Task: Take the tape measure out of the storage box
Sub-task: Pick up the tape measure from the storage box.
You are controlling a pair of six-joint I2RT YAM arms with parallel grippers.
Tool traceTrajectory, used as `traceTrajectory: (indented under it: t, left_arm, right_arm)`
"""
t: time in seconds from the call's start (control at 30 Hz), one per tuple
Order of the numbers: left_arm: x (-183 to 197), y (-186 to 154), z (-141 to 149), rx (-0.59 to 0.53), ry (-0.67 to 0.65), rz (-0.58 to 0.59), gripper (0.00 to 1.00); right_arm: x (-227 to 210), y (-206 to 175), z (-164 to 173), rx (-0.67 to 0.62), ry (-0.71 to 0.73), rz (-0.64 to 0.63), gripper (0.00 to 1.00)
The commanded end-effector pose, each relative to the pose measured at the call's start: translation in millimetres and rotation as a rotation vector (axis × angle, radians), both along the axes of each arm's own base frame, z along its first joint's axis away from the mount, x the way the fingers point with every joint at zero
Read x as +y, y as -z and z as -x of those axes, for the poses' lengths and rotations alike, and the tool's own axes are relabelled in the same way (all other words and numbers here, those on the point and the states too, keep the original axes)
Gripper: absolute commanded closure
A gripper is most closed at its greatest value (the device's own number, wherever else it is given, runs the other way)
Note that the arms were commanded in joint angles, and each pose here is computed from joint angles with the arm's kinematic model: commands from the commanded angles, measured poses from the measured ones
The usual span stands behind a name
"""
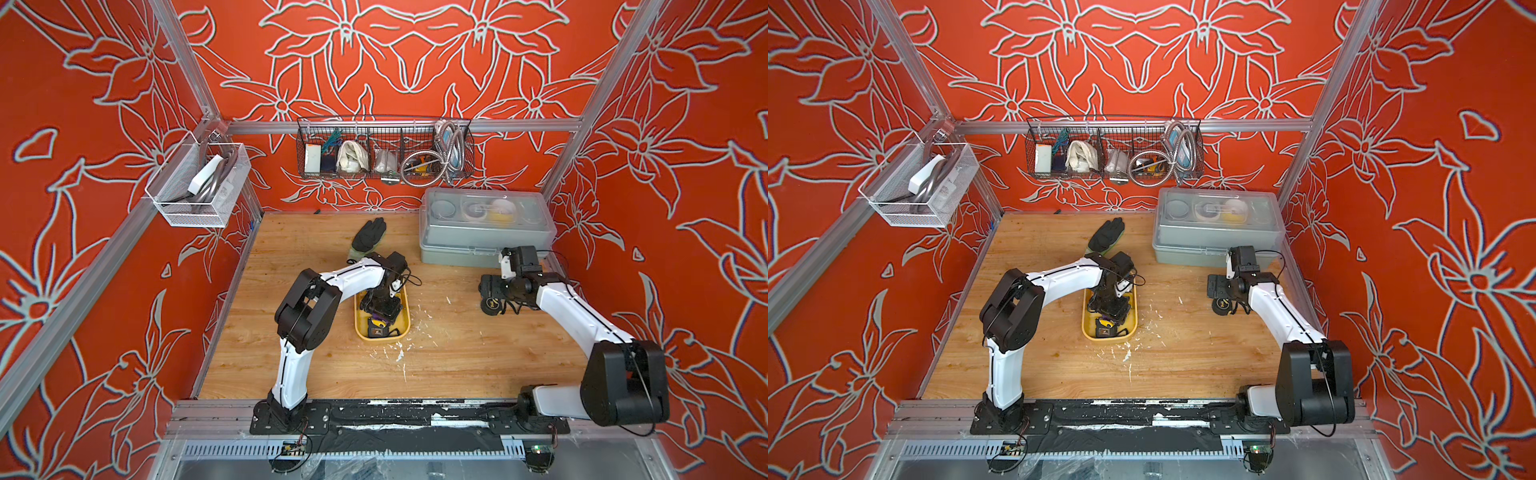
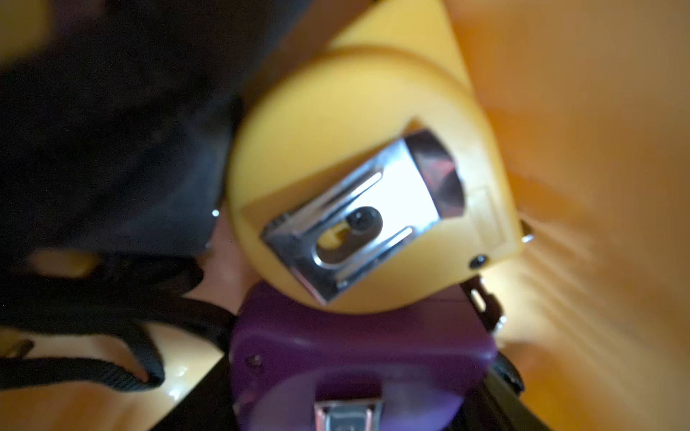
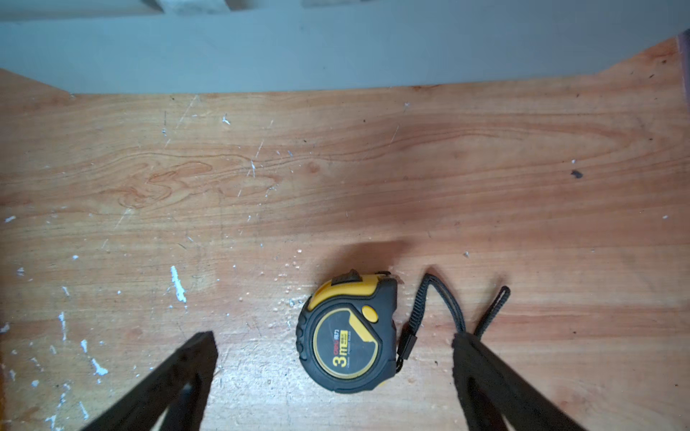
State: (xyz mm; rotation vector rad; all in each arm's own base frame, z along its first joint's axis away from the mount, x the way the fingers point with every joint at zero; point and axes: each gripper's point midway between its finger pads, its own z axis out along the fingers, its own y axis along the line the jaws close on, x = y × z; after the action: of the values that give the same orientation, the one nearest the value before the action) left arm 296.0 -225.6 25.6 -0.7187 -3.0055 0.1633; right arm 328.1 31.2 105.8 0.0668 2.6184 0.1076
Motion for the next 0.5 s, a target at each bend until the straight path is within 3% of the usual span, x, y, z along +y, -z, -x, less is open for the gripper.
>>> traceTrajectory:
  t: [0.0,0.13,0.27,0.47]
  left_arm:
    - [-5.8,-3.7,2.7,0.006,0.017,0.016,0.49]
    - [-11.9,-37.6,-7.7,-0.064,0.004,0.058,0.5]
    - [-20.0,-82.1,-18.3,-0.161,-0.008,0.13,0.54]
    - [-23.6,-123.4,-18.9,-0.229,-0.001,0.2,0.55]
  right_arm:
    - [10.0,-8.8,7.5,-0.002,-0.031,-0.055,0.0]
    - [30.9,-16.6,10.8,-0.041,-0.115,-0.12,0.0]
    - [70.0,-24.2,19.4,-0.151,-0.257,-0.277,0.0]
    - [115.0,-25.2,45.1,-0.158,-0.416,-0.459,0.02]
